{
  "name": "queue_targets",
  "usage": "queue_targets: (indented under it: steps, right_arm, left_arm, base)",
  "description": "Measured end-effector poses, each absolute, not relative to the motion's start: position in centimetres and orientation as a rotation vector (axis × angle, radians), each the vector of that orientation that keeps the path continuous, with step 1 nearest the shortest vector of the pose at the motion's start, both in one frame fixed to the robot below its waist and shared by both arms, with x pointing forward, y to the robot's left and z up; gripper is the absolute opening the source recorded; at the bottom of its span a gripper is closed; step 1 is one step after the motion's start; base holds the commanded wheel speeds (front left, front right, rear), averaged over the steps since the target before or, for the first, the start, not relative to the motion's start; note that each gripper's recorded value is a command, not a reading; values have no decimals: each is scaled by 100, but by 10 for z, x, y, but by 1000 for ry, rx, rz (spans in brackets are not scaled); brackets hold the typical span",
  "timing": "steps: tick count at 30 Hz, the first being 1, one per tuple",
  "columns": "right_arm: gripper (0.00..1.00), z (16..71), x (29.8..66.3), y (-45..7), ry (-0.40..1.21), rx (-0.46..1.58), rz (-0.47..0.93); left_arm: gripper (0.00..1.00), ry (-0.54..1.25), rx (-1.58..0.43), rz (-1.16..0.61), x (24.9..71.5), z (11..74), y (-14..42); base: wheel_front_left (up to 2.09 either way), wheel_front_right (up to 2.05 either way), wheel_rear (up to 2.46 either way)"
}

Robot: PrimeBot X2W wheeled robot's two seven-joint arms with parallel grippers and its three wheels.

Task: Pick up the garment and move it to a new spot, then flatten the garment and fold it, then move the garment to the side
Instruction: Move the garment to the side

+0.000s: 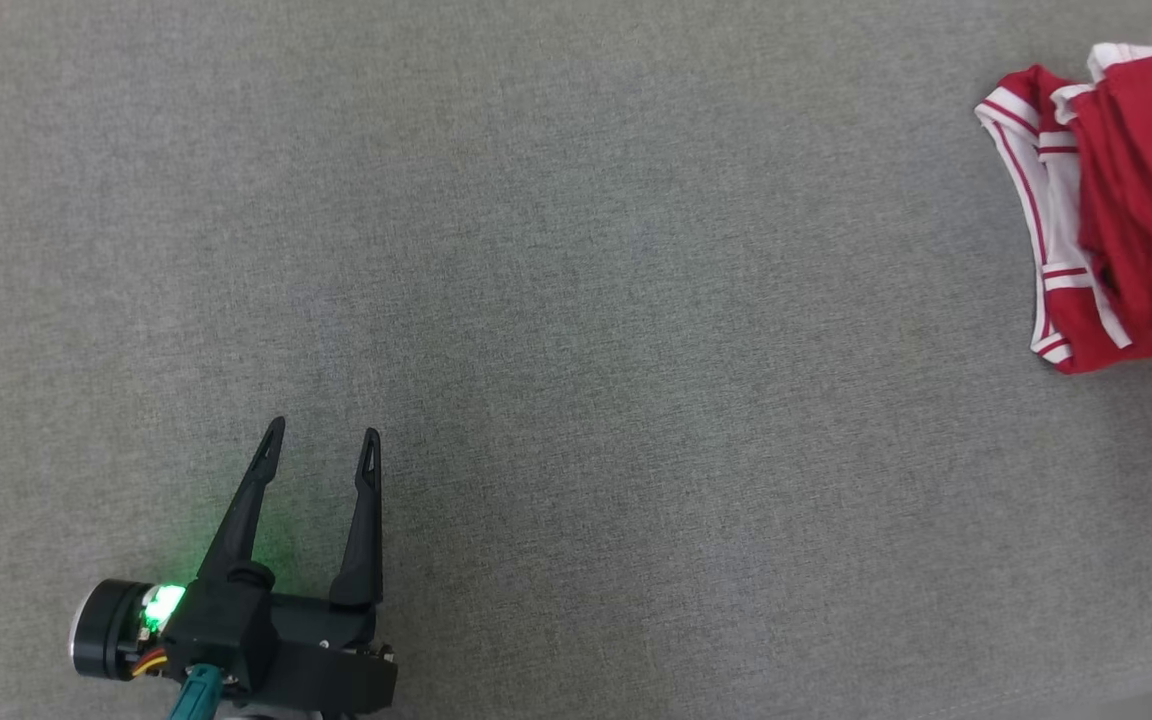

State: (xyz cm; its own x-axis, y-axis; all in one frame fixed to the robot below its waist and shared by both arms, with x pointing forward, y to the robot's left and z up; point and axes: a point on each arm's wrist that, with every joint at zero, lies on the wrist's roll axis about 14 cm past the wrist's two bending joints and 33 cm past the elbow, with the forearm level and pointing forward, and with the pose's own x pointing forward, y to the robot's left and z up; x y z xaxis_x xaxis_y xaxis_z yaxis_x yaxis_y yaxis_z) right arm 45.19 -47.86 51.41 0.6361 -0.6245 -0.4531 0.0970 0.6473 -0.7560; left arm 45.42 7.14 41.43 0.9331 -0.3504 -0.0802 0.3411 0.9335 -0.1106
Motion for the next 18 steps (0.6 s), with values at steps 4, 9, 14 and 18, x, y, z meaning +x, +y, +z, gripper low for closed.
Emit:
queue_targets:
  steps: [4,9,14,18]
  right_arm:
    - [100,503,451,-488,764,-778,-478]
    - [100,511,458,-483,667,-798,-466]
    - [100,530,477,-446,416,-744,-386]
    - [100,532,481,-403,250,-600,-311]
  left_arm:
    - [100,107,-90,-357,457,409,71]
    - [100,93,-93,-374,460,412,65]
    - [100,39,-100,-390,460,434,59]
    - [100,-25,-105,-416,456,460,54]
  base:
    - [0,0,0]
    - [0,0,0]
    - [0,0,0]
    - [0,0,0]
